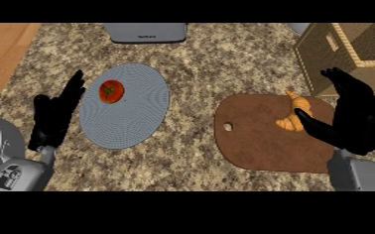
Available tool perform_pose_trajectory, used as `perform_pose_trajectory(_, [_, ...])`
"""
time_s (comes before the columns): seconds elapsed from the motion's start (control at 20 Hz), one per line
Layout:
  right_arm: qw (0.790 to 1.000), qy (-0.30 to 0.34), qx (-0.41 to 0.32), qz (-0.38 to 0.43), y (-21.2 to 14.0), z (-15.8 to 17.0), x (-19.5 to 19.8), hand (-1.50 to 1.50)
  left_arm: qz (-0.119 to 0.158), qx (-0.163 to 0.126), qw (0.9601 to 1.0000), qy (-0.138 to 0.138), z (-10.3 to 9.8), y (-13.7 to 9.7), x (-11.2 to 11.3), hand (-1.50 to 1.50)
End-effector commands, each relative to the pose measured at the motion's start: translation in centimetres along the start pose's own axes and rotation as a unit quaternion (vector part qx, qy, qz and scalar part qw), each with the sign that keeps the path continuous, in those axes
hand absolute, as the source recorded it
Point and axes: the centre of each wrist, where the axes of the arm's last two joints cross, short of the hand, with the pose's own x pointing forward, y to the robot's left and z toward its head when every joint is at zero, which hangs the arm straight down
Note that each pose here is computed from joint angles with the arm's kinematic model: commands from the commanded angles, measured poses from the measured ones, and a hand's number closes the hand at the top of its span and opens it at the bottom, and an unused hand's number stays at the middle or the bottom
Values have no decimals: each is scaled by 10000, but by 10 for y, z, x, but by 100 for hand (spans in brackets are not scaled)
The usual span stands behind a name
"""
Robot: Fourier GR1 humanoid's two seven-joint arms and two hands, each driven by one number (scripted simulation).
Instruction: Pick the croissant from the cutting board and place it in the basket
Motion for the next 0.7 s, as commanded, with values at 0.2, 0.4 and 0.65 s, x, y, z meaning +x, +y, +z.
perform_pose_trajectory(0.2, [9314, 1224, 642, 3368, -97, 2, 49, -150, -112, -17, 9997, 198, -4, 0, -4, 0])
perform_pose_trajectory(0.4, [8701, 2150, 1823, 4043, -128, -10, 83, -150, -6, -66, 9996, 280, -1, -2, -13, 0])
perform_pose_trajectory(0.65, [8302, 2896, 3034, 3672, -125, -26, 121, -150, -55, -26, 9998, 178, -2, -4, -5, 0])
